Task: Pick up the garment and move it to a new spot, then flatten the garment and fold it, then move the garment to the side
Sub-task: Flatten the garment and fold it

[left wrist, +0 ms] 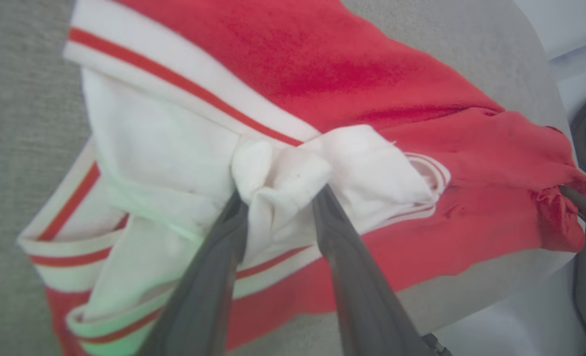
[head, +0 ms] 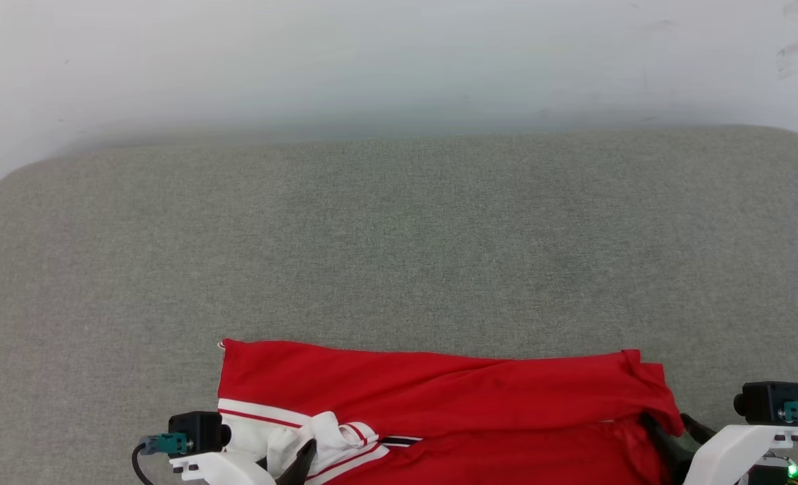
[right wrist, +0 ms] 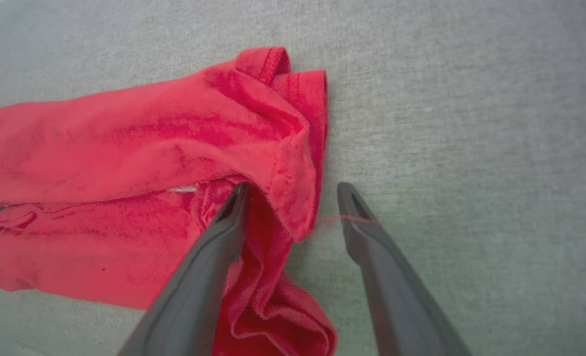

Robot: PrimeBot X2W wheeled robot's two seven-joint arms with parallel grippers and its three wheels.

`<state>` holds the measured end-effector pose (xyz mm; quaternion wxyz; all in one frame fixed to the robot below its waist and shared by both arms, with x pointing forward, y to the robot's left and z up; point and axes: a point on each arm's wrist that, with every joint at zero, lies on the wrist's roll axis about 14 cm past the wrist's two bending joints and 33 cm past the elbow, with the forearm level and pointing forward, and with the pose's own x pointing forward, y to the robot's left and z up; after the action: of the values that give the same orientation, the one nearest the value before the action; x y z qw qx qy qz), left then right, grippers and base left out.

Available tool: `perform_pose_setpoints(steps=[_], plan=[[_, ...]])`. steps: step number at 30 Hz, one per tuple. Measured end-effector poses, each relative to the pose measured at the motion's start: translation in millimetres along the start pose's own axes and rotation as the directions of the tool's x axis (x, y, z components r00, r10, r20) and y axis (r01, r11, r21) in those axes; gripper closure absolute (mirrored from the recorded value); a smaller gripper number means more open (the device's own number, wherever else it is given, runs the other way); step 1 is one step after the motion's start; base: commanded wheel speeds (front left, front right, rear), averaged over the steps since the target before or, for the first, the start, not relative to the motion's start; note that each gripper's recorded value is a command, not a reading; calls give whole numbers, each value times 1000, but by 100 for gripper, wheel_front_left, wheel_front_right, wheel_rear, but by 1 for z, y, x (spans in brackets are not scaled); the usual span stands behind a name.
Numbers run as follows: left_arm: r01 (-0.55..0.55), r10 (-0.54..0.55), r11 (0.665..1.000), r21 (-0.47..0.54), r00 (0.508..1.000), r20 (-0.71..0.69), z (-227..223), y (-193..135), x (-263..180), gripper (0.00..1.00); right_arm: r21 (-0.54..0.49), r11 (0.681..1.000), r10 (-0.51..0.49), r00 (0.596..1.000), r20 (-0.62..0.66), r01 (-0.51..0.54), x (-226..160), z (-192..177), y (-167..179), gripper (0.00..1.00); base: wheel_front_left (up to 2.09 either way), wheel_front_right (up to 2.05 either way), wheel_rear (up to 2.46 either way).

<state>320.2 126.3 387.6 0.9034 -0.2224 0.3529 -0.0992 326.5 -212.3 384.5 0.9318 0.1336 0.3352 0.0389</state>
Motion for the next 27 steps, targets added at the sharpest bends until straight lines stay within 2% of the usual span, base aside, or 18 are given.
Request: perform_pose_setpoints(steps=[7,11,13,15,18,22,27], plan=[[40,-51,998,53,973,227,38,-13,-3,0,14,1000,16,981,193,-19,-13,32,11,0,0,0,0],[48,-83,994,103,924,374,62,-24,-13,0,6,1000,4,972,235,-5,-24,46,6,0,0,0,0],[44,-105,989,142,879,465,80,-31,-21,0,7,1000,-13,969,248,11,-30,52,1,0,0,0,0],[31,-130,982,188,829,544,96,-37,-29,0,4,999,-37,973,227,37,-33,54,-9,0,0,0,0],[1,-155,969,245,778,609,111,-43,-38,0,-4,998,-65,982,177,67,-37,55,-20,0,0,0,0],[-49,-167,954,295,732,660,125,-45,-49,0,-16,997,-78,992,99,80,-38,53,-26,0,0,0,0],[-102,-167,939,329,698,696,135,-48,-56,0,-47,997,-65,998,-13,64,-29,46,-22,0,0,0,0]])
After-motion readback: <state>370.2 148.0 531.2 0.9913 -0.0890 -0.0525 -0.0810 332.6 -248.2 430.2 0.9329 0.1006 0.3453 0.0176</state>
